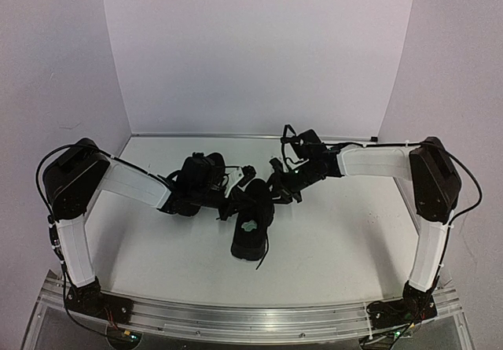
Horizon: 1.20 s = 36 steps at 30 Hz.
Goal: Tie the shoes
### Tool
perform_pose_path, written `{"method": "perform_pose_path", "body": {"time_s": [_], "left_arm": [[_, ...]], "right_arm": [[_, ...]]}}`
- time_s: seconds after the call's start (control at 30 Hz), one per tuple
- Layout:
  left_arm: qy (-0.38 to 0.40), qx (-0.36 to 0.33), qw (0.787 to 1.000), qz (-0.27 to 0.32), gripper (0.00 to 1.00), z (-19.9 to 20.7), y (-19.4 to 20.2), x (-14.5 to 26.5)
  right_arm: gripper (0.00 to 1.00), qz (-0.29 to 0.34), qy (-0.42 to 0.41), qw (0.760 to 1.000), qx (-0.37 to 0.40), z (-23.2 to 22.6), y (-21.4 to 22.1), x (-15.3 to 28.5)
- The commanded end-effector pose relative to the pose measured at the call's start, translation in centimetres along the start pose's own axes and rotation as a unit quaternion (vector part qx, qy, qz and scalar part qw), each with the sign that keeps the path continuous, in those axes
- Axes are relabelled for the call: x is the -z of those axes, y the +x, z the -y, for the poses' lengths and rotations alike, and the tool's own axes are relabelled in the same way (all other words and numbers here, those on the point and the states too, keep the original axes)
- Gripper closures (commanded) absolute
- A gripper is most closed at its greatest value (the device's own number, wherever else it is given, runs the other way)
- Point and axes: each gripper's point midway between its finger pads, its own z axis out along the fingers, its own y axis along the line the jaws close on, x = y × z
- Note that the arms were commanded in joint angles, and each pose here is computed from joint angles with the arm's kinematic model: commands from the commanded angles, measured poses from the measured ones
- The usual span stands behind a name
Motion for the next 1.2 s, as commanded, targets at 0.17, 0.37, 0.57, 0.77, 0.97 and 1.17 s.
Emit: {"method": "perform_pose_path", "body": {"time_s": [0.17, 0.37, 0.57, 0.77, 0.97, 1.17], "left_arm": [[0.009, 0.001, 1.0, 0.003, 1.0, 0.7, -0.8, -0.2], [0.008, -0.001, 1.0, 0.003, 1.0, 0.7, -0.8, -0.3], [0.007, -0.004, 1.0, 0.006, 1.0, 0.7, -1.0, -0.4], [0.005, -0.005, 1.0, 0.004, 1.0, 0.8, -1.0, -0.4], [0.001, -0.005, 1.0, 0.003, 1.0, 0.8, -0.9, -0.3], [-0.004, -0.004, 1.0, -0.007, 0.98, 0.8, -0.8, 0.0]], "right_arm": [[0.8, -0.016, -0.018, 1.0, 0.015, -1.0, 0.2, -1.0], [0.79, -0.024, -0.029, 0.999, 0.021, -1.6, 0.4, -1.1], [0.82, -0.035, -0.034, 0.999, 0.019, -1.6, 0.8, -1.5], [0.96, -0.036, -0.032, 0.999, 0.017, -1.3, 0.9, -1.6], [1.0, -0.027, -0.03, 0.999, 0.021, -1.6, 0.8, -1.2], [1.0, 0.007, -0.018, 0.999, 0.034, -2.2, -0.4, 0.2]]}}
